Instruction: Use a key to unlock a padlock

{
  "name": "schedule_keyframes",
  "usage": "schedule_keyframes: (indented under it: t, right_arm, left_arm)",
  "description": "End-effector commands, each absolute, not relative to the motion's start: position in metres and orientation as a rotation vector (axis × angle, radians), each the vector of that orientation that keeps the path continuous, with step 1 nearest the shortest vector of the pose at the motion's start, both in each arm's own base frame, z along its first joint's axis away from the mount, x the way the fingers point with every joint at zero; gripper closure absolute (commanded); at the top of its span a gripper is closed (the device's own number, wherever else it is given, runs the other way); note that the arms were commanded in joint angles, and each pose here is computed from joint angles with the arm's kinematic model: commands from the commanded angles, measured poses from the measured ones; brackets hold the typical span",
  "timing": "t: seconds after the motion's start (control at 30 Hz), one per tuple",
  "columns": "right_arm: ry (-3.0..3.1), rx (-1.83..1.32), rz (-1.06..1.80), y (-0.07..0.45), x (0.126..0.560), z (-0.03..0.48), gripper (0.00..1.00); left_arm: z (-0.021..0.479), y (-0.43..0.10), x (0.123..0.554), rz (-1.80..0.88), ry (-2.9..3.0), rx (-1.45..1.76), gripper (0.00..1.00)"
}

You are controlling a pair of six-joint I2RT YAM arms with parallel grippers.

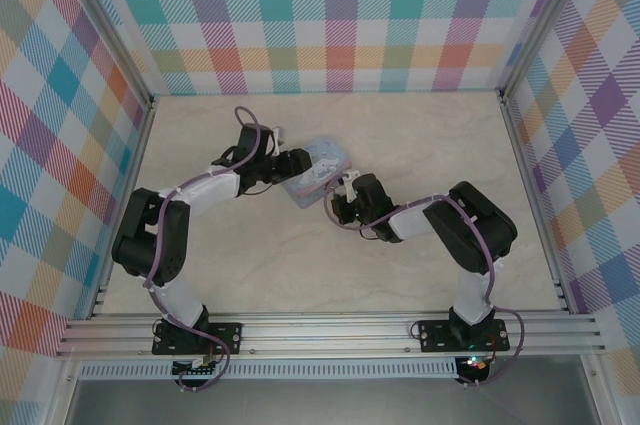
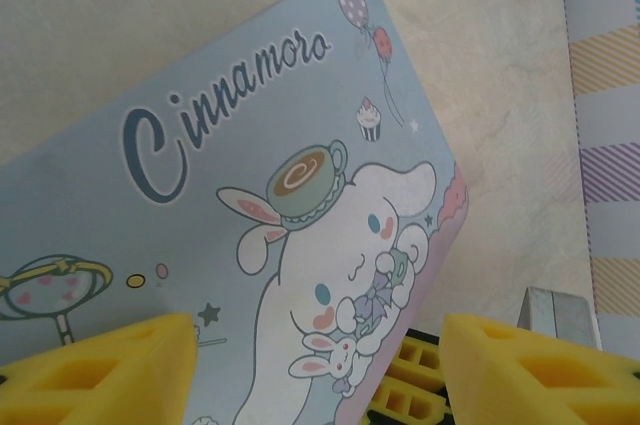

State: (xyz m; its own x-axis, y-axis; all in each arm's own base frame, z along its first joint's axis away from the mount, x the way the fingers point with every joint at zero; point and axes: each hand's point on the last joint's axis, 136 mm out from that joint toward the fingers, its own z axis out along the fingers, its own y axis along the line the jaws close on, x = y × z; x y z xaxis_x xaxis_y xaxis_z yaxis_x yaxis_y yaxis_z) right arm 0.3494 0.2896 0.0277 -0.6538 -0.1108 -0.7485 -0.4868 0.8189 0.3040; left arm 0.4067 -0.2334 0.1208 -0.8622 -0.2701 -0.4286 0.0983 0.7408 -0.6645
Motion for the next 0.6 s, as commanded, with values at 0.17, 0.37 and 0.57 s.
schedule_keyframes:
  t: [0.17,0.37,0.57]
  right_arm:
    - [2.140,-0.045,0.986,0.292,0.372,0.057,1.00]
    - [2.131,0.018,1.040,0.295,0.382,0.061,1.00]
    - [2.121,0.112,1.090,0.293,0.391,0.066,1.00]
  left_arm:
    - [0.078,-0.233,0.366,-0.909,2.584,-0.200,0.34]
    - [0.067,-0.233,0.361,-0.899,2.610,-0.208,0.34]
    - [0.063,-0.233,0.361,-0.889,2.618,-0.210,0.34]
